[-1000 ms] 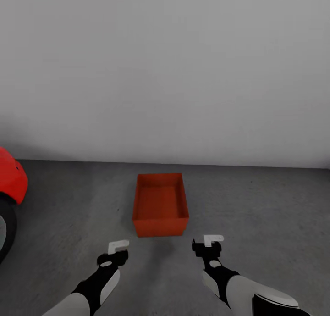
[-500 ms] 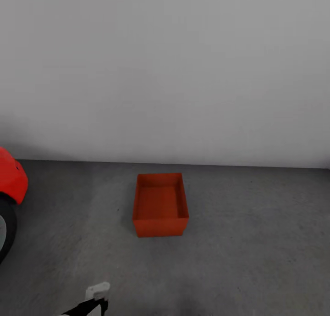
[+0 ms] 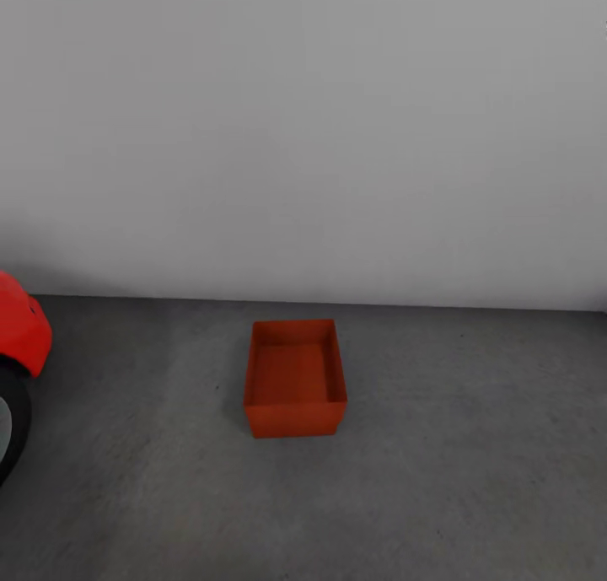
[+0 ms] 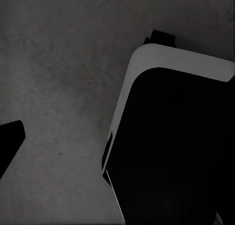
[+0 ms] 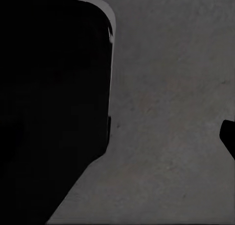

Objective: Move the two storage containers from the living room to the garage. In the garage, place one container on the floor and stack the other container on top of it (either order is fine).

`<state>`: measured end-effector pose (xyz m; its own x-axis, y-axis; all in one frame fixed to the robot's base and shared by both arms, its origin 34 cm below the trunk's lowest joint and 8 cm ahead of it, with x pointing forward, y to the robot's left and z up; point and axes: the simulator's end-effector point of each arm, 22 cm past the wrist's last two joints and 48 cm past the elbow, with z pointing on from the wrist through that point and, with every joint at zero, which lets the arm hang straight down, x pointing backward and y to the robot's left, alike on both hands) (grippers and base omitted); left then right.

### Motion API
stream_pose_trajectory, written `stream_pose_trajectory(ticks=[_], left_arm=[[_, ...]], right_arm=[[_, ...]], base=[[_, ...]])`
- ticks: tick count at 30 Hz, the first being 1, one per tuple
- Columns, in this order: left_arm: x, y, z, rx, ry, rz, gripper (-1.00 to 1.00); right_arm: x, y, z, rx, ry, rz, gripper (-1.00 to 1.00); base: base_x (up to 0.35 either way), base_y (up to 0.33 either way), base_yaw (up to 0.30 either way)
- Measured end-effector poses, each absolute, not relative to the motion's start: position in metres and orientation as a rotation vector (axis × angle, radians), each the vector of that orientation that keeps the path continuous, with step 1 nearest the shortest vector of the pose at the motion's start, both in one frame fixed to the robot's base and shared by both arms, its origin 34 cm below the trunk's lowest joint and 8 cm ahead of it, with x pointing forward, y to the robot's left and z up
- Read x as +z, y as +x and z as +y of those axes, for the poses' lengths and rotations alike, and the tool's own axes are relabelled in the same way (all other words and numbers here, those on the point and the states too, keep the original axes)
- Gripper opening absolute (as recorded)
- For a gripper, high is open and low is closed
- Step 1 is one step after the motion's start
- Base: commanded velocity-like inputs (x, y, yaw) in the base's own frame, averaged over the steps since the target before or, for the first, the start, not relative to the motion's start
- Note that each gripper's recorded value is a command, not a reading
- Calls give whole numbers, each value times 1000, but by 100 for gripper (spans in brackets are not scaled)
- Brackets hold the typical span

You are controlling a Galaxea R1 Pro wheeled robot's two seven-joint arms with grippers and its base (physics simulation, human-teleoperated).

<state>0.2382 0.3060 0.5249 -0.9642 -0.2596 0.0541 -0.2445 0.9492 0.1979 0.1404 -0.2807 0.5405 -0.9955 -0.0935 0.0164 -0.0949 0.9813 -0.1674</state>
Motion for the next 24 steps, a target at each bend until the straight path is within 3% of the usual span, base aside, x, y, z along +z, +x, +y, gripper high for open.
stream_pose_trajectory(ticks=[24], left_arm=[[529, 251, 307, -275, 378, -3062, 100]], right_arm=[[541, 148, -273, 205, 148, -3147, 100]], base=[[0, 0, 0]])
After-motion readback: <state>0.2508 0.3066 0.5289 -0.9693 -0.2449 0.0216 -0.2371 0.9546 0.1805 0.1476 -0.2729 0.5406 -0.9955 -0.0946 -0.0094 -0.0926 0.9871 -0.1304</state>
